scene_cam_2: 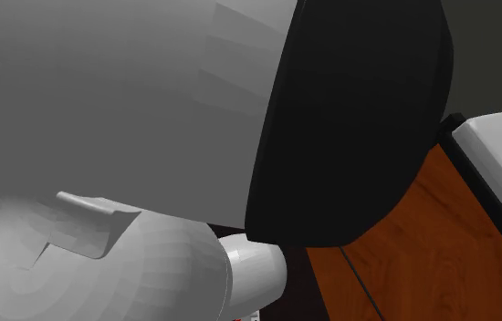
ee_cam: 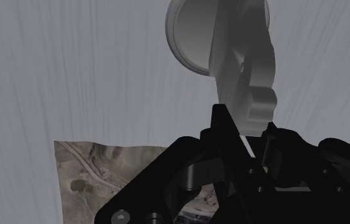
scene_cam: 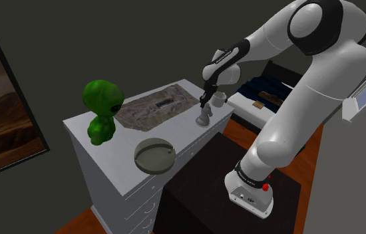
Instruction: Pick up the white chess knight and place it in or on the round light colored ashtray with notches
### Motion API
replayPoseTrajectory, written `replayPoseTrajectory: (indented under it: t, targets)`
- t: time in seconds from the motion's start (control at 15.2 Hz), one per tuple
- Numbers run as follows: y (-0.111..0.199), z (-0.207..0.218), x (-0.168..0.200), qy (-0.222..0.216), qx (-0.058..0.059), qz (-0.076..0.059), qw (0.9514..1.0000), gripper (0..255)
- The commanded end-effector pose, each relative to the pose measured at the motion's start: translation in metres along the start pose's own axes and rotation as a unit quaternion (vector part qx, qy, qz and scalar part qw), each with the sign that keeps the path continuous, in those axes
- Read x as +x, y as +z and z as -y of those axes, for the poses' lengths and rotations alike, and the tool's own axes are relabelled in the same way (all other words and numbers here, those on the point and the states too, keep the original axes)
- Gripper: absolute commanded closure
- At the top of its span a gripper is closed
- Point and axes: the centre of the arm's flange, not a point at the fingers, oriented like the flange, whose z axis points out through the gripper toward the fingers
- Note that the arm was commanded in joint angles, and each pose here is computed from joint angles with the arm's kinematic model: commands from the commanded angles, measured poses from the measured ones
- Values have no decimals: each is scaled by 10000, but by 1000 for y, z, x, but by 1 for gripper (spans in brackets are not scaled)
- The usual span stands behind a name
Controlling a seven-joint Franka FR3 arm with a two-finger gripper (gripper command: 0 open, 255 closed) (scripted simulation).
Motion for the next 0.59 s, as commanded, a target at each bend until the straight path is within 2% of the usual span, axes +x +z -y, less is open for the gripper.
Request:
replayPoseTrajectory:
  t: [0.0,0.53]
  targets:
    - [1,0,0,1,3,10,10000,255]
    - [-41,-1,2,1,3,10,10000,255]
